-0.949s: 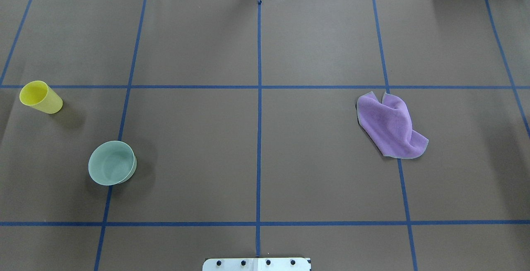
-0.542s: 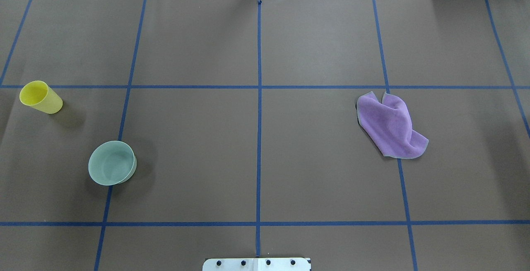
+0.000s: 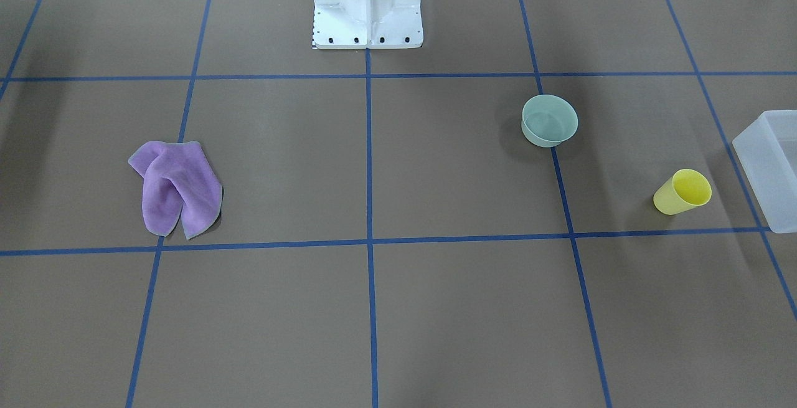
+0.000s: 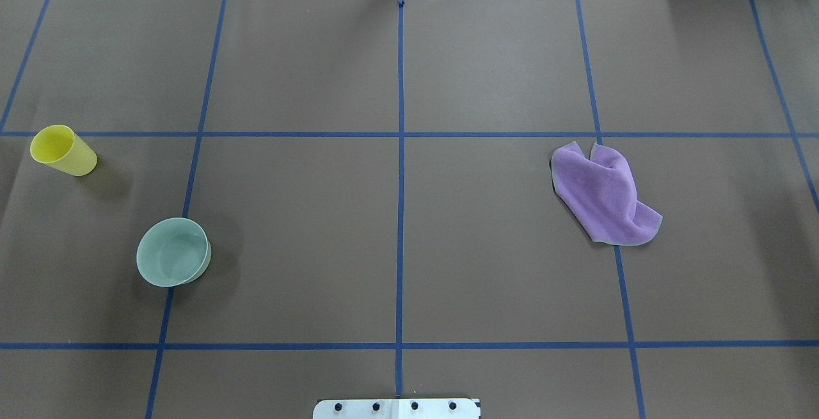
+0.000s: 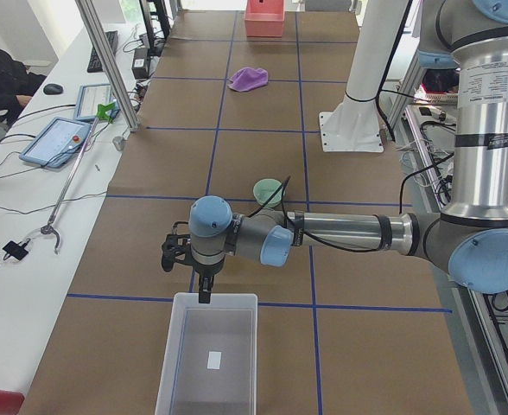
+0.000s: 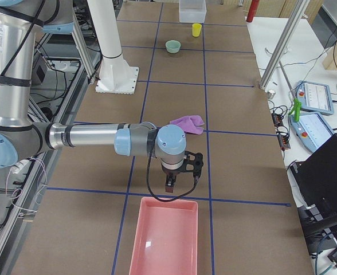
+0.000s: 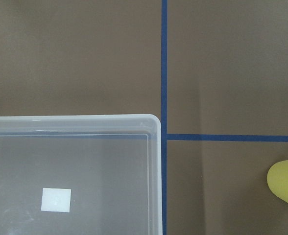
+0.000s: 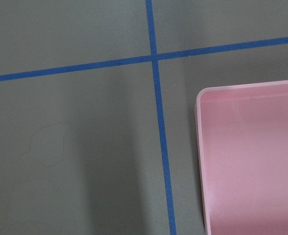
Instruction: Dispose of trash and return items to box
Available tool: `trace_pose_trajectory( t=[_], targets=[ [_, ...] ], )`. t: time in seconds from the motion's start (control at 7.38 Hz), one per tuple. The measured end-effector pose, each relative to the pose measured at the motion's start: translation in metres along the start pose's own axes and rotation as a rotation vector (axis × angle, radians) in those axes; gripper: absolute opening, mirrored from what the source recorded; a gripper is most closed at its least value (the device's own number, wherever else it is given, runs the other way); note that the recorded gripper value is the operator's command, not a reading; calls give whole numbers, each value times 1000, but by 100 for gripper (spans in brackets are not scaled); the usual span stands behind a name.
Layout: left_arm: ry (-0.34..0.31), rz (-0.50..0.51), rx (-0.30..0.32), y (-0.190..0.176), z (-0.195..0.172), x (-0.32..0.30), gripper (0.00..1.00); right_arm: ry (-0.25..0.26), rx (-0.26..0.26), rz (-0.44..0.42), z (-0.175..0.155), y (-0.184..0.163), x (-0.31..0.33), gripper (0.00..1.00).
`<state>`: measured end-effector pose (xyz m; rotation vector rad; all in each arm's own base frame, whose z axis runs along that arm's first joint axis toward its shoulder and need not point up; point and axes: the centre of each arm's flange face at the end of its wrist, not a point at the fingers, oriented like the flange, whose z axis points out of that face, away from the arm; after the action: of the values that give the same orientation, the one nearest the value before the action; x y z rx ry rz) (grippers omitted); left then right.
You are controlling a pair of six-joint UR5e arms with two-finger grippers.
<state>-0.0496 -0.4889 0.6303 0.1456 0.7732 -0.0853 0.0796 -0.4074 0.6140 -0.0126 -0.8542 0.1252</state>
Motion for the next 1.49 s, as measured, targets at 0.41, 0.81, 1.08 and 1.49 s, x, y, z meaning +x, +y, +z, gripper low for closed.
trace_pose_trajectory(
  t=[0.41, 0.81, 1.08, 1.49],
  targets=[
    [-7, -9, -11, -1, 8, -7, 98, -21, 9, -11, -5, -1, -7, 100],
    [0, 0, -9, -7, 10, -8, 98, -23, 8, -11, -5, -1, -7, 100],
    [8, 23, 15, -9, 5, -2, 98, -21, 8, -12, -4, -1, -7, 100],
    [20, 30, 54, -15, -16, 20, 98, -21, 10, -14, -5, -1, -8, 100]
  ],
)
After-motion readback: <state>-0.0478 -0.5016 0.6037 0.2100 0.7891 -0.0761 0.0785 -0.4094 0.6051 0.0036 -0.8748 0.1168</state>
